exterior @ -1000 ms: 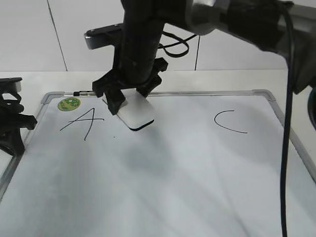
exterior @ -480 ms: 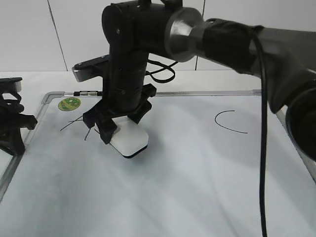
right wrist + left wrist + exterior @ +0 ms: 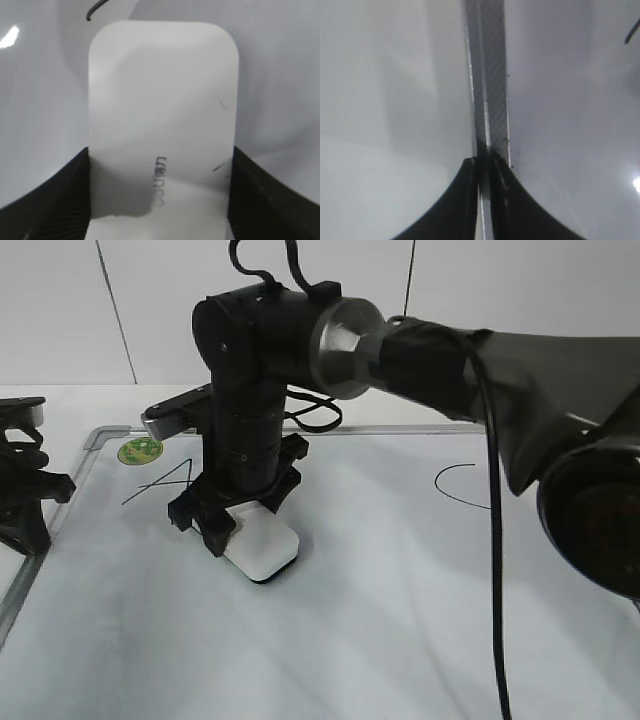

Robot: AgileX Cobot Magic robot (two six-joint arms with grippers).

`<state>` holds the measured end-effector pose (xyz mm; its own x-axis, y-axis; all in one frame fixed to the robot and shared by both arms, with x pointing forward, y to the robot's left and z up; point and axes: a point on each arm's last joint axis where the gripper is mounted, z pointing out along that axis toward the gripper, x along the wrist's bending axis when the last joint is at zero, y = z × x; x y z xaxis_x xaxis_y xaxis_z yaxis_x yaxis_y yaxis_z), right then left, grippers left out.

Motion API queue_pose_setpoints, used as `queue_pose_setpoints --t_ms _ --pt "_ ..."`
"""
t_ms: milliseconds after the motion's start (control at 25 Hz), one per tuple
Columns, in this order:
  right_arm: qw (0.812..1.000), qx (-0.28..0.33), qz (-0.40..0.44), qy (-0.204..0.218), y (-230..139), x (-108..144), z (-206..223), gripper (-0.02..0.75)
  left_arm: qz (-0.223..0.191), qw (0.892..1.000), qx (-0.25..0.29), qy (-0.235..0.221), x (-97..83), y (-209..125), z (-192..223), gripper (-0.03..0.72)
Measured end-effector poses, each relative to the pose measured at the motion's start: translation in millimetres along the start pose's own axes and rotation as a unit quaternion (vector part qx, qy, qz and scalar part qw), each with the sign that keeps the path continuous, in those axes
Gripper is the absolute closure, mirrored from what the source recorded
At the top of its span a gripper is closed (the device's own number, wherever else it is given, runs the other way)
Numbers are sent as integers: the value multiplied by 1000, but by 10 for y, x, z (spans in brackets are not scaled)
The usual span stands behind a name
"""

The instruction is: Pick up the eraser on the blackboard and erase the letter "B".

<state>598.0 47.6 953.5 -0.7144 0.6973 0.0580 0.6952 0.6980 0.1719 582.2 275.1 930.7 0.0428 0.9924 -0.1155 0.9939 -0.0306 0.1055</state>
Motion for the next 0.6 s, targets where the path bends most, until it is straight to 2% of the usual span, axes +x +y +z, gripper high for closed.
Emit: queue_pose_setpoints --t_ms 440,600 --pt "999 3 25 -32 7 -60 68 172 1 1000 -3 0 0 5 0 656" --pt "996 -8 65 -53 7 -391 41 172 1 1000 -3 0 0 6 0 656"
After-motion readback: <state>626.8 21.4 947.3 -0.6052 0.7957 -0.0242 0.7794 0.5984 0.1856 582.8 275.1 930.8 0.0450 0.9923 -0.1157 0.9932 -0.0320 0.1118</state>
